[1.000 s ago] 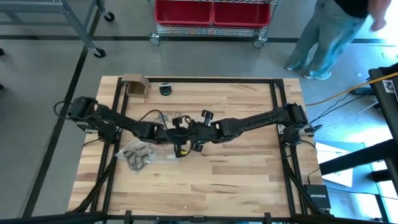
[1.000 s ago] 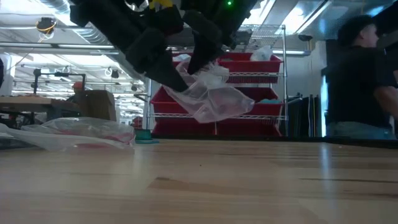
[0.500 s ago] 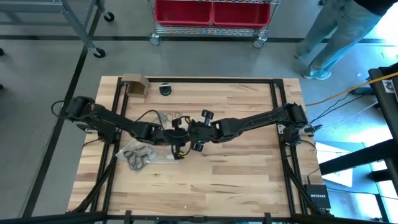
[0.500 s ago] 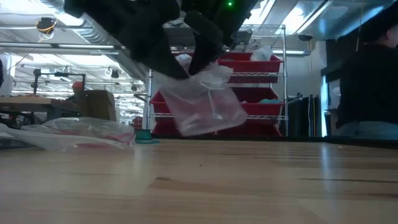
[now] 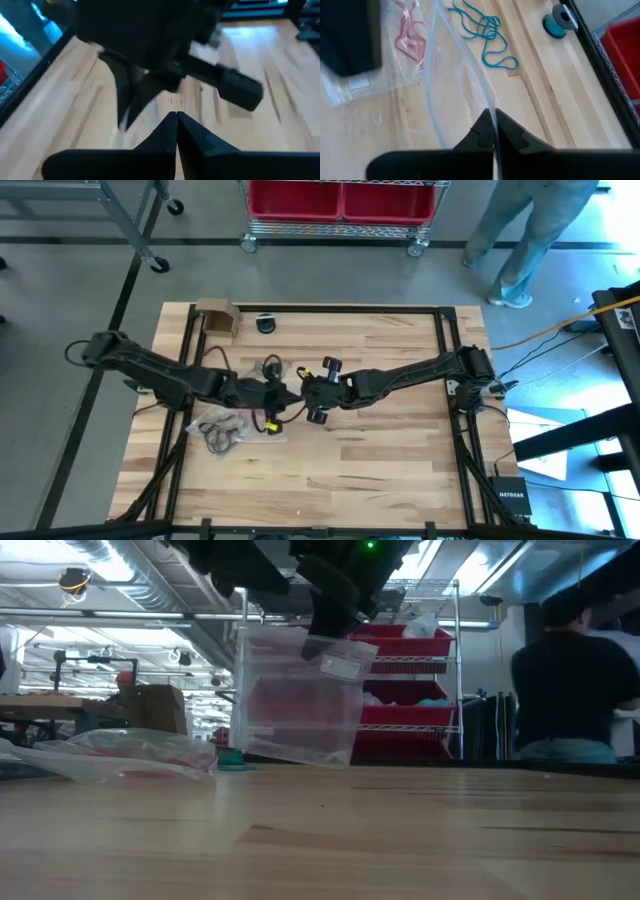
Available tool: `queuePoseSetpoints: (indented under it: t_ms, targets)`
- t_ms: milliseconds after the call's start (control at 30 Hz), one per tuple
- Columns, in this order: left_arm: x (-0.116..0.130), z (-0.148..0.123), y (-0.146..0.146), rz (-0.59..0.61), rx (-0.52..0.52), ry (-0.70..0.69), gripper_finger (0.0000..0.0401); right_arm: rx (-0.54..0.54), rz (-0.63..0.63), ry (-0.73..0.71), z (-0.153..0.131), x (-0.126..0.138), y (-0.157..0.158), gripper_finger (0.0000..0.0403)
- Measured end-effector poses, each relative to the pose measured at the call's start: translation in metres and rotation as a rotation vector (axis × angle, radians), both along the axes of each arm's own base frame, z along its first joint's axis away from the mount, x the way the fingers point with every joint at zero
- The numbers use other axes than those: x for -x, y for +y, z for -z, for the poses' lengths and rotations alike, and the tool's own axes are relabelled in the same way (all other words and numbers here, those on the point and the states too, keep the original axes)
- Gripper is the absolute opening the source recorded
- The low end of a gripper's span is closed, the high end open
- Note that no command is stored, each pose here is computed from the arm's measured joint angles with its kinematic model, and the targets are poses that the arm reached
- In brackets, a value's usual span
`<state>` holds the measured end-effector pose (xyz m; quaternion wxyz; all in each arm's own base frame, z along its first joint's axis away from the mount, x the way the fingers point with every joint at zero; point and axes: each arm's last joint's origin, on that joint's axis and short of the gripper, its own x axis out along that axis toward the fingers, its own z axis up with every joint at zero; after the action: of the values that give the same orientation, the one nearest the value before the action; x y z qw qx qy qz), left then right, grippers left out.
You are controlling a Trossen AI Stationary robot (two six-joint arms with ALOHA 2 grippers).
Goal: Sort rubber bands
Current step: Put the blue rubber band into the transparent zip bag
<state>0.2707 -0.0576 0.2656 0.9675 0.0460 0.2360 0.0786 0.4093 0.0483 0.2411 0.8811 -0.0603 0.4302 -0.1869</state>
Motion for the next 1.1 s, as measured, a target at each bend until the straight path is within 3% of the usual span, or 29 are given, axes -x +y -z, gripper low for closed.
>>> queuePoseSetpoints:
  t_ms: [267,533,733,900,1100]
  targets:
    - [0.01,-0.013,0.015,-0.028,-0.037,-0.015,0.0012,-0.022,-0.016,0.002,0.0,0.0,0.001,0.0]
    - [0.003,0.001,0.029,-0.022,0.045,0.072,0.0112,-0.015,-0.026,0.005,0.0,0.0,0.001,0.0]
    - [-0.002,0.009,0.039,-0.047,0.02,0.112,0.0163,-0.002,-0.043,0.012,0.0,0.0,0.001,0.0]
    - [-0.004,0.01,0.045,-0.067,0.013,0.111,0.0167,-0.009,-0.064,0.018,0.0,0.0,0.002,0.0]
    - [-0.007,0.017,0.047,-0.049,-0.03,0.153,0.0141,0.01,-0.092,0.015,-0.001,-0.002,0.002,0.0]
